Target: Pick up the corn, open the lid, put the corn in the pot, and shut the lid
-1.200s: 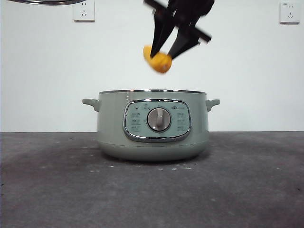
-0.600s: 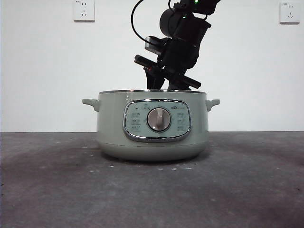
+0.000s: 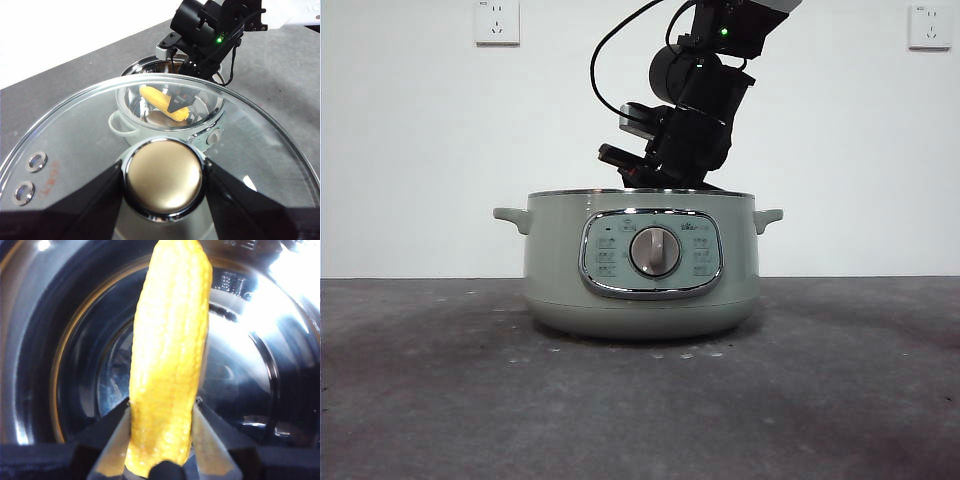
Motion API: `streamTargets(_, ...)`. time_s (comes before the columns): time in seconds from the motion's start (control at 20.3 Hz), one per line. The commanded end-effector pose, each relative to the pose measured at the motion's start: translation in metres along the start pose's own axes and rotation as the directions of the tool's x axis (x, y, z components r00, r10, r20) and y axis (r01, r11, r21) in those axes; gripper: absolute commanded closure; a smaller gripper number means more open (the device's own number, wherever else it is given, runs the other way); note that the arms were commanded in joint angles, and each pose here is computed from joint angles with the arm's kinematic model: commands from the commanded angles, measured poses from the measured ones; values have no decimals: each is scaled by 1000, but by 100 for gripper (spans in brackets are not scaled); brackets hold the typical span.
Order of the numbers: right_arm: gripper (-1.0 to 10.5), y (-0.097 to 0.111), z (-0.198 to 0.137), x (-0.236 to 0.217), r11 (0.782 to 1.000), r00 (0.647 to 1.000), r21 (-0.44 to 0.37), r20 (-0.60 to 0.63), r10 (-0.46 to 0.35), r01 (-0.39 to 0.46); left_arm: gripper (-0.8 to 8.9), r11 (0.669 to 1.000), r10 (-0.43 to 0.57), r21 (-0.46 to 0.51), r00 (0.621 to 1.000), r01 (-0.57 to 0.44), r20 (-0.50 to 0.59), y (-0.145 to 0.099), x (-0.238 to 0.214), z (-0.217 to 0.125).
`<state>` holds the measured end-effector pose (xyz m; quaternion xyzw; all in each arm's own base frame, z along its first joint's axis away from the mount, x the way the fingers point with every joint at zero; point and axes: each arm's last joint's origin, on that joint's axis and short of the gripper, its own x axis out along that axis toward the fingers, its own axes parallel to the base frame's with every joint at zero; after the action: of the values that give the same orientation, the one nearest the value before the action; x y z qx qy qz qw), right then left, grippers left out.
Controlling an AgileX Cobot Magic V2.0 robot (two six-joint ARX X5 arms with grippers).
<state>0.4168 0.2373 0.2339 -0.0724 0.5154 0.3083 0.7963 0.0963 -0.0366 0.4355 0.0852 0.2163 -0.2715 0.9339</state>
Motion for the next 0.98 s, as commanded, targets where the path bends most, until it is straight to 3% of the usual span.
streamTargets(0.05,587,-1,-2,10,1000,1000,3,-17,-3,3,820,1000,4,8,998,-4,64,-1,-7,5)
streamTargets(0.2,464,-1,-2,10,1000,1000,6,-18,-3,3,820,1000,4,7,998,-4,62,-1,-6,5)
streamTargets(0.39,466,11,12,-19,1000,1000,-6,-9,30,-30,820,1000,3,6,998,-3,55,0,-4,6)
streamTargets(0.64,474,35,31,-120,999,998,-41,52,29,-27,820,1000,6,14,996,-8,87,3,3,12)
streamTargets(0.79,477,50,32,-186,999,973,-45,228,38,-28,820,1000,-7,15,997,6,71,7,19,18)
streamTargets(0.98,478,65,11,-254,998,937,-67,350,16,8,820,998,-65,28,994,63,91,14,48,30)
